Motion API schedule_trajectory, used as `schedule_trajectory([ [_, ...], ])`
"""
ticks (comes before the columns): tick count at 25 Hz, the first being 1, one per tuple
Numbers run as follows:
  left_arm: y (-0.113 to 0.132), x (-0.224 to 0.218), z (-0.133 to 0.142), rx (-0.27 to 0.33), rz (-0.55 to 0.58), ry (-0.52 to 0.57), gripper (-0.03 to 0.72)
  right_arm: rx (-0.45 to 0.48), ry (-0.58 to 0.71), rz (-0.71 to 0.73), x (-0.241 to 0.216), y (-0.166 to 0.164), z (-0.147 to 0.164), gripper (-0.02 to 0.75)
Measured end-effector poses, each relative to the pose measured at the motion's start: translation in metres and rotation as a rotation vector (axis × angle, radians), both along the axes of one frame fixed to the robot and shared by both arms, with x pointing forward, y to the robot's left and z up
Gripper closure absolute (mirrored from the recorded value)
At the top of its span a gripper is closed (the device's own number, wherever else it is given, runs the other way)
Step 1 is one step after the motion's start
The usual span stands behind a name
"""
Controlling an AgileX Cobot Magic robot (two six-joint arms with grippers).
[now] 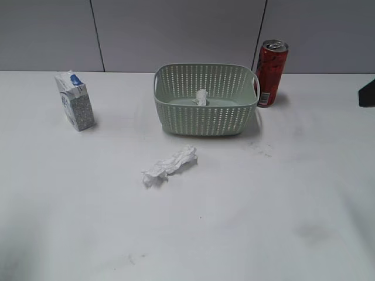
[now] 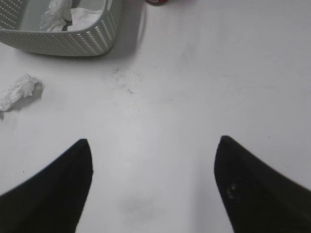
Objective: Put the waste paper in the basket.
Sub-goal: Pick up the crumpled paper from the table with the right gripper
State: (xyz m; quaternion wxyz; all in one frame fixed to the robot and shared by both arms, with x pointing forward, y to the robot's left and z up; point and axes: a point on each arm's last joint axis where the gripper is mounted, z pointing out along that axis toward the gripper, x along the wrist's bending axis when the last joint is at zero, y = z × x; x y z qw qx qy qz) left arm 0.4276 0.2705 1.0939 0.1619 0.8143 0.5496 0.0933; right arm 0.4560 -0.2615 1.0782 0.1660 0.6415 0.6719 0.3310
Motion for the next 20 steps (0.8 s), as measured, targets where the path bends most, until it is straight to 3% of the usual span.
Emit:
schedule_trajectory([
  [8,0.008,-0.073,-0.035,-0.028,0.055,-0.087,0.099,-0.061,0.055,0.167,0.048,0.025,-0.002,0.15],
  [13,0.012,-0.11,-0.049,-0.053,0.082,-0.178,0.099,-0.096,0.059,0.351,0.066,0.073,-0.006,0.15],
  [20,0.016,-0.146,-0.043,-0.099,0.097,-0.421,0.099,-0.122,0.117,0.585,0.079,0.157,-0.023,0.15],
])
